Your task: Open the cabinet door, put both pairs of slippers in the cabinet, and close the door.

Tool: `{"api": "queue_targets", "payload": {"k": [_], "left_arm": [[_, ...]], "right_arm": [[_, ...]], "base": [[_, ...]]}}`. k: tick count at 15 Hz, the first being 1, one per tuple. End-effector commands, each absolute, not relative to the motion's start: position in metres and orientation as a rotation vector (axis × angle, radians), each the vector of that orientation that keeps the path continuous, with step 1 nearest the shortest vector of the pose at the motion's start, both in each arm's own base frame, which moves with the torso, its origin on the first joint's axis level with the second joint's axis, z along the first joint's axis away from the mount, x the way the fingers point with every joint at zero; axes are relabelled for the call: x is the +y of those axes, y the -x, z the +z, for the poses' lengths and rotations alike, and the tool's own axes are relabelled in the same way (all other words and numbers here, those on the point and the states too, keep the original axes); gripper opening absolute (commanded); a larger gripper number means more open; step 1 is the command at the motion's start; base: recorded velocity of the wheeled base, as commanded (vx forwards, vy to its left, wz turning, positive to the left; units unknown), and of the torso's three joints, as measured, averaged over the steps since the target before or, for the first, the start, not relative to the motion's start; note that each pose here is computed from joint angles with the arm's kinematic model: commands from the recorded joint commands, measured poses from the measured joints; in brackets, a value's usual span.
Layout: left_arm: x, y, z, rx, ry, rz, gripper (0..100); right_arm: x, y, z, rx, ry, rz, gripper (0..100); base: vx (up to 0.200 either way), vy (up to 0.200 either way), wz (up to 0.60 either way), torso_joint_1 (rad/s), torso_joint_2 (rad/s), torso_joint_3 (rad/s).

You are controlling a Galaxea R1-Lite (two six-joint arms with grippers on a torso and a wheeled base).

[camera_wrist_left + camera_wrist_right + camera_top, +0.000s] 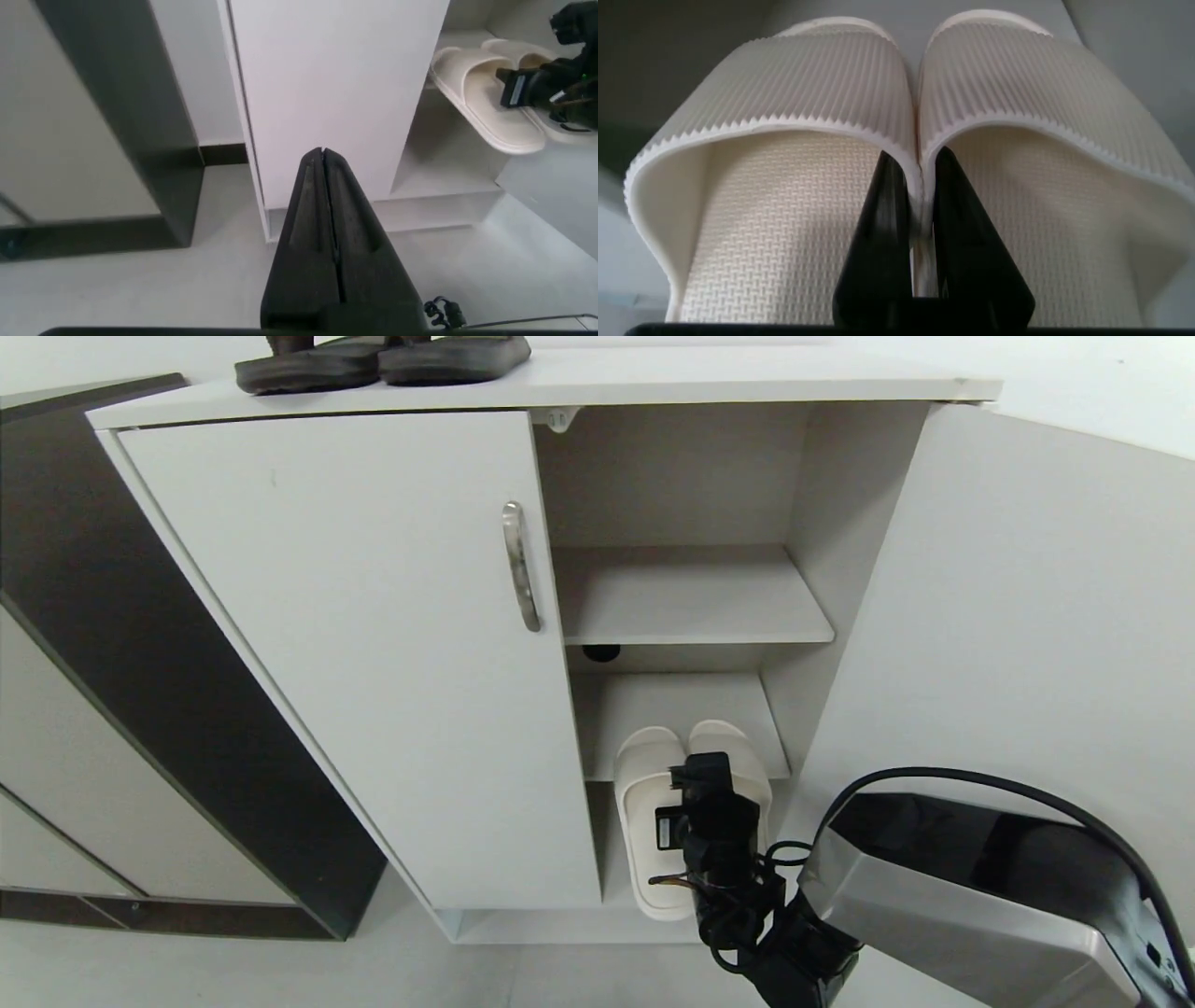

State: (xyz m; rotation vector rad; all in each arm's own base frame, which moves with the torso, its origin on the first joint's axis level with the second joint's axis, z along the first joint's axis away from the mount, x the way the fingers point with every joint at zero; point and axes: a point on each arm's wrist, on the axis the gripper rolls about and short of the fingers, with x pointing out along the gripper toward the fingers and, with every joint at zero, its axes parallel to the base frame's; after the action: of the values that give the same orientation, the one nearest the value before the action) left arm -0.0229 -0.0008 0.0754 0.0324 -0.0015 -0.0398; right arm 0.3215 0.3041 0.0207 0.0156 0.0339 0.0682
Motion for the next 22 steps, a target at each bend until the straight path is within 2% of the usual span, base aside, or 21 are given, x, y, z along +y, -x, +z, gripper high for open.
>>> {"api": "queue_targets", "payload": {"k": [1,6,16,22], "left_arm": [[-0.001,0.023,0.075,-0.001,-0.032,-0.040,0],[-0.001,0.023,0.075,-0.001,-0.031,-0.040,0],[-0.001,0.023,0.075,-0.001,-0.031,-0.040,0],[-0.001,0.023,0.075,-0.001,-0.031,-0.040,0]], "right_arm": [[0.304,-0.321,0.021,0.035,-0.013,0.068,0],[0.304,-0.322,0.016,0.042,0.027,0.069,0],[0.306,-0.384,0.057,0.006,0.010,0.000,0],[0.303,-0.409,0.054,0.006,0.008,-0.037,0]], "base": [[0.200,0.000,0.00,0.002,0.00,0.002],[0.040,0.000,0.00,0.002,0.00,0.000],[0.000,0.000,0.00,0.000,0.00,0.000],[0.000,0.000,0.00,0.000,0.00,0.000]]}}
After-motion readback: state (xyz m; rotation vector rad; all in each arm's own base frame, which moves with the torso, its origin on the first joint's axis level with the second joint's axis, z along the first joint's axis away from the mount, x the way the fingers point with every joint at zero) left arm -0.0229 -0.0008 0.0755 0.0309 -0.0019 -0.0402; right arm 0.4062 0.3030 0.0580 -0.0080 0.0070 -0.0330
